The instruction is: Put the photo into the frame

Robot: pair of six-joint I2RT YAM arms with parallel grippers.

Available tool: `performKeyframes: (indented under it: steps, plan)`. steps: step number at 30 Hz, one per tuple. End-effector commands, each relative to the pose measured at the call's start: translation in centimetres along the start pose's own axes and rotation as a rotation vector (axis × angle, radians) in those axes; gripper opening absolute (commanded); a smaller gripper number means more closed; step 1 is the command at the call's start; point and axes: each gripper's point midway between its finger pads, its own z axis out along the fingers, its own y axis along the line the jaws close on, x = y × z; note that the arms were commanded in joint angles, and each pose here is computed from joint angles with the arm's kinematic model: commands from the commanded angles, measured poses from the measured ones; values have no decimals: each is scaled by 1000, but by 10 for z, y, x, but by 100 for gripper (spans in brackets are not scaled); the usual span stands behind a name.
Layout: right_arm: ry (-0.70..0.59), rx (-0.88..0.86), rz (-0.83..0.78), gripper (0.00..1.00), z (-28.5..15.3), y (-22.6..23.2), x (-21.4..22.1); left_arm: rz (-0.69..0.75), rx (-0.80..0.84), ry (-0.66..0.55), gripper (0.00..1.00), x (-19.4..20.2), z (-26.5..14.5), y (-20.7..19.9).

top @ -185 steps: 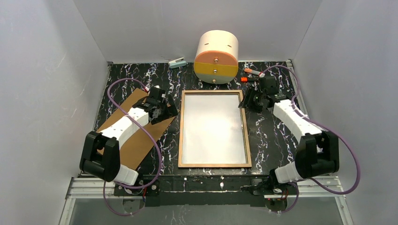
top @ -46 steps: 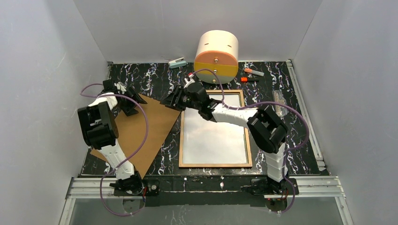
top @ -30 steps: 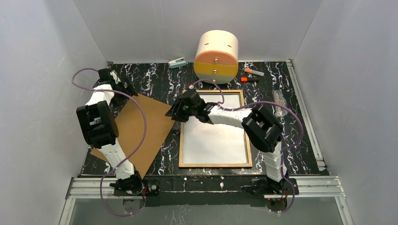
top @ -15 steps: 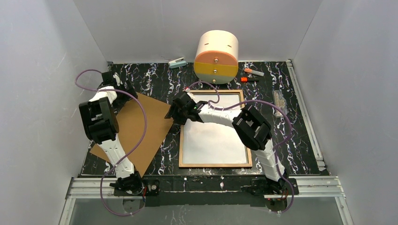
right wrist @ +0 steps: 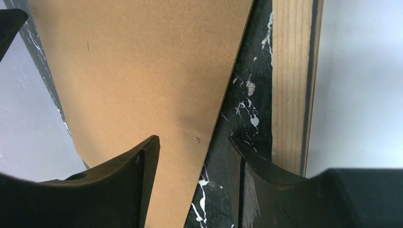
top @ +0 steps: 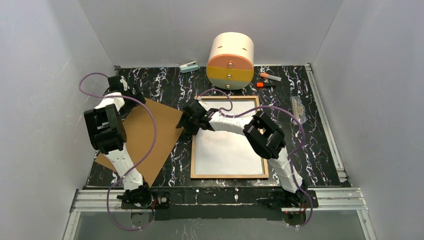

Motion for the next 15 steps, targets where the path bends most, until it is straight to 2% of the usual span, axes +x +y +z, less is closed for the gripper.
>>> performKeyframes:
  steps: [1, 6, 15]
  plan:
    - [10, -1, 14, 62, 7, 1, 3, 9, -60, -116, 94, -35, -33, 5]
    - [30, -6, 22, 62, 11, -1, 8, -20, -146, -92, 95, -27, -22, 28]
    - [50, -11, 40, 62, 12, -5, 12, -105, -43, 57, 90, 14, 7, 23]
